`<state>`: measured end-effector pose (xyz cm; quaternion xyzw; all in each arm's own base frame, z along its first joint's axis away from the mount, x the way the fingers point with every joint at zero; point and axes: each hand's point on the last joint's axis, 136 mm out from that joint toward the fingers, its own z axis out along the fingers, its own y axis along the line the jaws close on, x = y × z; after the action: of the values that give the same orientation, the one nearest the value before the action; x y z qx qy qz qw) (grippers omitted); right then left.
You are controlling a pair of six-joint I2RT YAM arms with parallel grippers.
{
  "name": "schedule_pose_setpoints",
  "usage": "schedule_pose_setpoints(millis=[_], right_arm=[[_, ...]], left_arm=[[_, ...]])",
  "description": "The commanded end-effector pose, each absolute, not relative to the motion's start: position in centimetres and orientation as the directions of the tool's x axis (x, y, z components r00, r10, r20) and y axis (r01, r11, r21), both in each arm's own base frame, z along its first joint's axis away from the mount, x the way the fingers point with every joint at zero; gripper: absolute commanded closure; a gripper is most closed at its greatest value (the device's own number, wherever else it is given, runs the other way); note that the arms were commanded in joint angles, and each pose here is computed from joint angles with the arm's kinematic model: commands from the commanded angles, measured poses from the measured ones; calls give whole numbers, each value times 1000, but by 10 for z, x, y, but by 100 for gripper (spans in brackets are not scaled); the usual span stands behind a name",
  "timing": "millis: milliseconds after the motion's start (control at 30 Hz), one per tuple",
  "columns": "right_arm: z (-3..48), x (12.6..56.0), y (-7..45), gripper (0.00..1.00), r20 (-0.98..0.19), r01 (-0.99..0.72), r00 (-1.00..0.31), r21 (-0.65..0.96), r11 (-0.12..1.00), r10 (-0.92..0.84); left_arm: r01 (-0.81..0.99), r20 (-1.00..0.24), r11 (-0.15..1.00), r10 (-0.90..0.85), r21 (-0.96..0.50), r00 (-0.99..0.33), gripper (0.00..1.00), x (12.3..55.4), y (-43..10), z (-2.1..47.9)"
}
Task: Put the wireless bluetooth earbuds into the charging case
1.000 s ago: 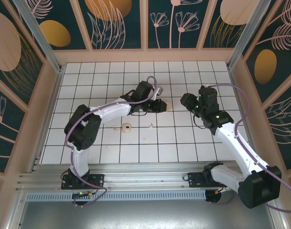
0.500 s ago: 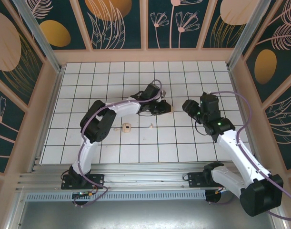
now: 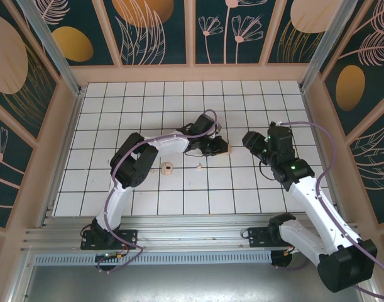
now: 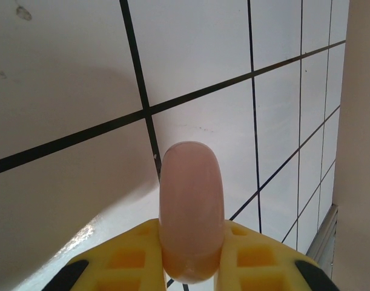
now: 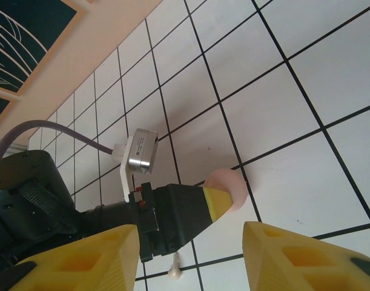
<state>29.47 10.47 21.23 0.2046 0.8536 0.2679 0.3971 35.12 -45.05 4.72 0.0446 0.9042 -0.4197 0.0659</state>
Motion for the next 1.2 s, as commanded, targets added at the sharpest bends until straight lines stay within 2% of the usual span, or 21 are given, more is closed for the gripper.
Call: schedule_pose_setpoints(millis=[0, 767, 1167], right_arm=[[210, 293, 98, 51, -566, 162, -589, 616, 771, 577], [214, 288, 98, 52, -566, 153, -587, 625, 766, 579], [219, 287, 99, 52, -567, 143, -585, 632, 762, 580]], left_arm=[[120, -124, 653, 39, -748, -991, 90, 347, -451, 38], [114, -115, 702, 45, -703, -992, 83, 344, -441, 25], [163, -175, 737, 62, -656, -983, 66, 350, -435, 41]])
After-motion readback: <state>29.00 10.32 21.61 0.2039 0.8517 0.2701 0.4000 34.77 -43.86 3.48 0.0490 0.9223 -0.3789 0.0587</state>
